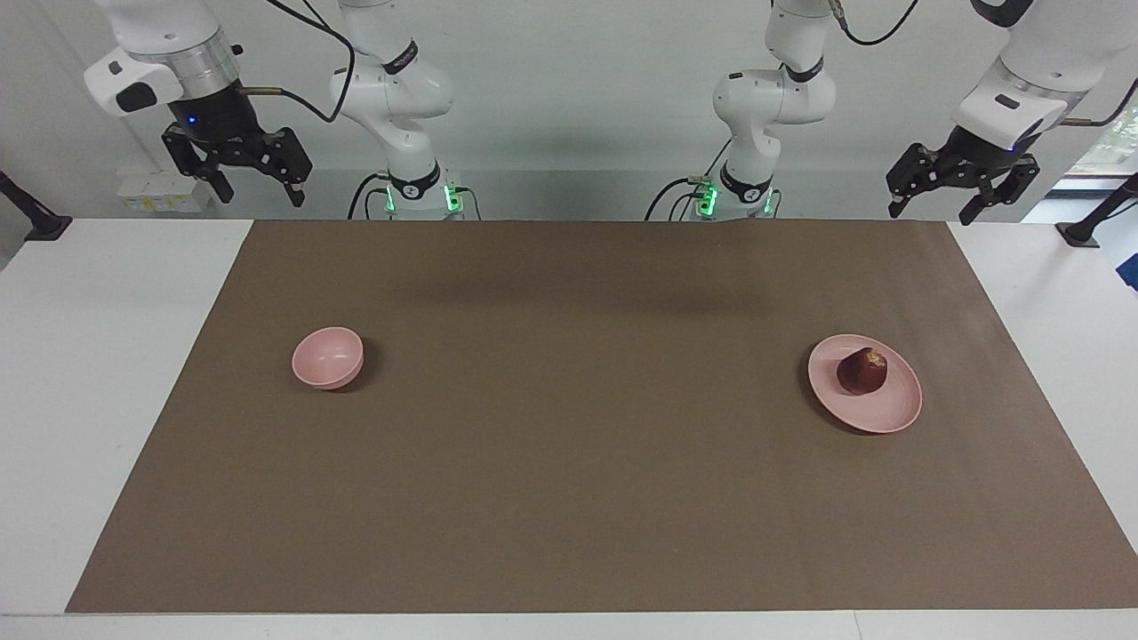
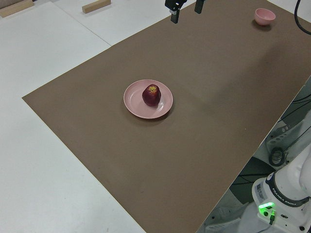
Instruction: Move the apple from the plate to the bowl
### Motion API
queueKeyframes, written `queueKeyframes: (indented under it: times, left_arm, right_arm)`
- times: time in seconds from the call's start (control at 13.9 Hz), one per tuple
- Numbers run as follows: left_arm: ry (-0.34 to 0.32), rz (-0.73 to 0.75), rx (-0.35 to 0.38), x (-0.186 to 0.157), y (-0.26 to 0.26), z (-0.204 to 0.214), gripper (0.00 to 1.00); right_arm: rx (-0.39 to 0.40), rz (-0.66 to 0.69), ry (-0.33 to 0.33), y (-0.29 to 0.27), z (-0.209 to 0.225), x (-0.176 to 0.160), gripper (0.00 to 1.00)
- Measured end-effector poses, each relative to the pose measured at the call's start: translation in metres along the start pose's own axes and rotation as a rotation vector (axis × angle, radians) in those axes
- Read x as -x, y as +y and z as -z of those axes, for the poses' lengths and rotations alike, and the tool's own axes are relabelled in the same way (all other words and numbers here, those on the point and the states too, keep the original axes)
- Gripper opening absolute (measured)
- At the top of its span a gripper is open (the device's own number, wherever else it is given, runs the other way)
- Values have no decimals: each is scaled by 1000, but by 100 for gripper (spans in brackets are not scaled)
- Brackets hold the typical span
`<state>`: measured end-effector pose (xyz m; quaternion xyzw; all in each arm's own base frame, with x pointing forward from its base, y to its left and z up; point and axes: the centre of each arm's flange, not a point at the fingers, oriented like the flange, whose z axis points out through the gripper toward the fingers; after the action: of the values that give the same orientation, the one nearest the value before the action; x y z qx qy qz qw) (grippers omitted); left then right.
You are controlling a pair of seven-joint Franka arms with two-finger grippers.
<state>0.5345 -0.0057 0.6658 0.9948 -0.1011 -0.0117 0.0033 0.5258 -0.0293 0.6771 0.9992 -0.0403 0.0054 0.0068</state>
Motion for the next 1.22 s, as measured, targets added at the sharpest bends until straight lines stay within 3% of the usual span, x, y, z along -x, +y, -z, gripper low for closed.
queueKeyframes:
  times: [0.65, 0.86, 1.0, 1.22]
  left_arm:
    - [4, -1, -1, -1, 1, 0, 100]
    - [100, -3, -20, -13, 0, 4, 100]
    - [135, -4, -27, -23, -2, -10, 100]
    - [100, -2, -21, -29, -4, -47, 100]
  right_arm:
    - [0, 0, 0, 0, 0, 0, 100]
    - [0, 0, 0, 0, 0, 0, 100]
    - [0, 0, 0, 0, 0, 0, 100]
    - [0, 4, 0, -2, 0, 0, 100]
